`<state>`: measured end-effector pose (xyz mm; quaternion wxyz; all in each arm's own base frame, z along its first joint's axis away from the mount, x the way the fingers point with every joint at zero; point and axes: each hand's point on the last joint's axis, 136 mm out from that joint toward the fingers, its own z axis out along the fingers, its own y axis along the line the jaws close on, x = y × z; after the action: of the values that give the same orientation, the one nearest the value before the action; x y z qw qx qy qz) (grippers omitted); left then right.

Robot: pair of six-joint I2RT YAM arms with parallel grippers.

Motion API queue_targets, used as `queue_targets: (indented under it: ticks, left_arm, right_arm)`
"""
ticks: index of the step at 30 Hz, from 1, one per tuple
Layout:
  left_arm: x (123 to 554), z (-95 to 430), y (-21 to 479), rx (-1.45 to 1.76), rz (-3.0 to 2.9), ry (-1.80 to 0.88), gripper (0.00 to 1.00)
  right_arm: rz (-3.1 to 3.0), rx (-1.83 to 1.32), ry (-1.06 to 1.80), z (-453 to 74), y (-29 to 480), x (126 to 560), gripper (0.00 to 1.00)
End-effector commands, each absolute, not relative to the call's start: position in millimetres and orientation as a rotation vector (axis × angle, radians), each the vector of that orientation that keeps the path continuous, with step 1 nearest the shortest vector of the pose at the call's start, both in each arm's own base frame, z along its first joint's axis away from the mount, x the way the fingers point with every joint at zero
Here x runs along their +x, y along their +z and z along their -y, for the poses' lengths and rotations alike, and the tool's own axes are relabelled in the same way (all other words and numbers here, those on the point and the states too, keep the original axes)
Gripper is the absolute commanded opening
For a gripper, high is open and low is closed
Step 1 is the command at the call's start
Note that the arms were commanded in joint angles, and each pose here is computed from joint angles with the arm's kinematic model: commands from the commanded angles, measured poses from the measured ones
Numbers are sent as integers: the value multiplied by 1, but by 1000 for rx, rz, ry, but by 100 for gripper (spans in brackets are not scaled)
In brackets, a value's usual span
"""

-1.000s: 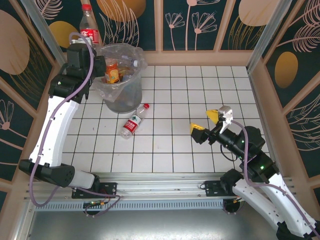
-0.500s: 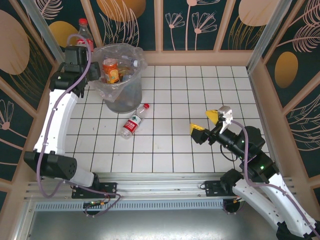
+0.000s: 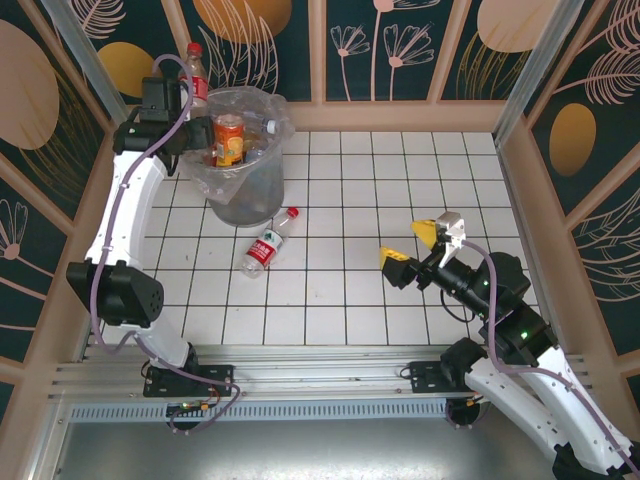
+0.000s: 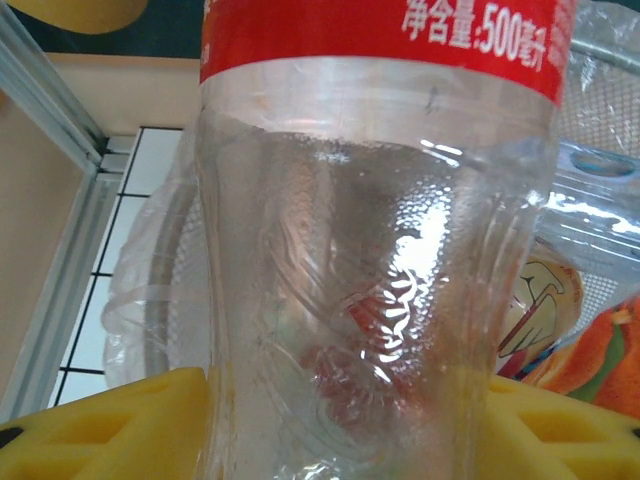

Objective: Put the plastic bottles in the bin

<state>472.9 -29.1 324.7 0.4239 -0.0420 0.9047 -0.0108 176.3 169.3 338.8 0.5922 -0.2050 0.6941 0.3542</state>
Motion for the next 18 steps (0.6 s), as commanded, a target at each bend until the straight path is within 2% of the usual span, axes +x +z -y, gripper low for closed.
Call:
queue_targets:
  ticks: [1, 7, 18]
  left_arm:
    - [476, 40, 319, -43, -2302, -86, 63]
    - [466, 40, 305, -32, -2370, -82, 66]
    - [450, 38, 317, -98, -2375, -103, 67]
  right_arm:
    - [-1619, -457, 825, -169, 338, 180, 99]
    - [-1620, -457, 826, -169, 338, 180, 99]
    - [-1621, -458, 825, -170, 338, 183, 99]
